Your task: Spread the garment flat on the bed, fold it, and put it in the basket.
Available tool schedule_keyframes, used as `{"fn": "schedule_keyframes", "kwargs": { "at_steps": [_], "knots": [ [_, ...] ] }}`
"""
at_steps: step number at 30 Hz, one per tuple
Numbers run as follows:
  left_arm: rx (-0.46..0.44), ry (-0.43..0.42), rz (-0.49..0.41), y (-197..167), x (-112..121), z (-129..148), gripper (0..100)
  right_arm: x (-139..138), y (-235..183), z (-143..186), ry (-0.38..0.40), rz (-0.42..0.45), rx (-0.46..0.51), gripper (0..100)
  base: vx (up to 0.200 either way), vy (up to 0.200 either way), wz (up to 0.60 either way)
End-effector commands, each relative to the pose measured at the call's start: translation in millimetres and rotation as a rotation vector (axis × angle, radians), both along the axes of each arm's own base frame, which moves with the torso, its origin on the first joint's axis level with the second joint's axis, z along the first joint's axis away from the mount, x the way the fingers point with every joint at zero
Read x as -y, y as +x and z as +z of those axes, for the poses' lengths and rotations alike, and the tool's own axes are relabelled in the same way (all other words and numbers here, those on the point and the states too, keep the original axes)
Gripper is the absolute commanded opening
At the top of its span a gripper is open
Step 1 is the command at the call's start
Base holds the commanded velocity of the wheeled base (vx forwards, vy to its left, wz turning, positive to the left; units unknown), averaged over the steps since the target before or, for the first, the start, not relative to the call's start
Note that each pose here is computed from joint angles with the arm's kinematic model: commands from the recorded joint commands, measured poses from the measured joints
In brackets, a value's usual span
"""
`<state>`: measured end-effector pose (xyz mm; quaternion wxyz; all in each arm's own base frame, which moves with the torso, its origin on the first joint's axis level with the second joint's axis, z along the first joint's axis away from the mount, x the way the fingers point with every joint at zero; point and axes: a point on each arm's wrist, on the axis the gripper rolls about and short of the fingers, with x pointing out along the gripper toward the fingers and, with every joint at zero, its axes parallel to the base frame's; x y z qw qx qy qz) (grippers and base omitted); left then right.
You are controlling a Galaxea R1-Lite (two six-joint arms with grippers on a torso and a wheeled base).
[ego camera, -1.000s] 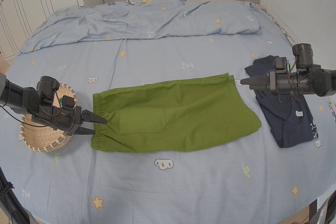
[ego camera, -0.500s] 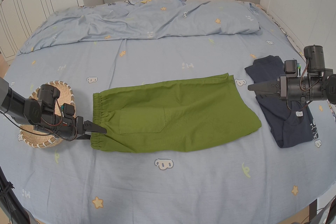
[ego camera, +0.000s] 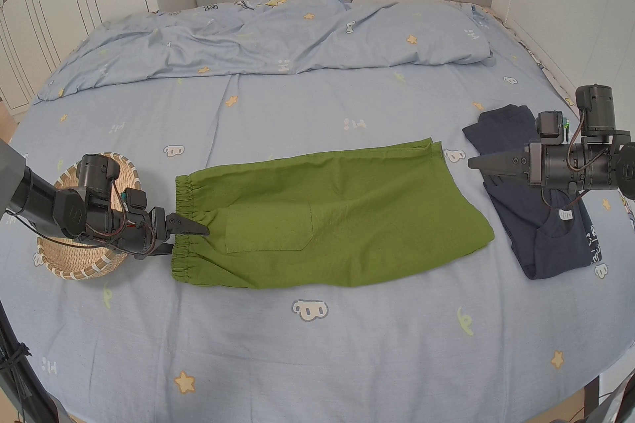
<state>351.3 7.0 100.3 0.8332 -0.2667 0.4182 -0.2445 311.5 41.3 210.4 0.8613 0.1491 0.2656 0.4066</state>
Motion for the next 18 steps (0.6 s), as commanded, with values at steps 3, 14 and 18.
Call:
{"fn": "schedule_keyframes", "kwargs": {
  "at_steps": [3,14,18],
  "knots": [
    [-0.026,-0.015,-0.001,6.3,4.9,-12.0,100,-0.7,0.2,-0.9,0.001,0.002,-0.001,100,0.0,0.0,0.0],
    [-0.039,-0.016,-0.02,7.8,12.0,-16.6,100,-1.4,2.7,-6.1,-0.002,0.005,-0.016,100,0.0,0.0,0.0],
    [-0.055,-0.017,-0.018,13.4,11.3,-24.6,100,-1.9,2.7,-6.1,-0.002,0.006,-0.016,100,0.0,0.0,0.0]
  ]
}}
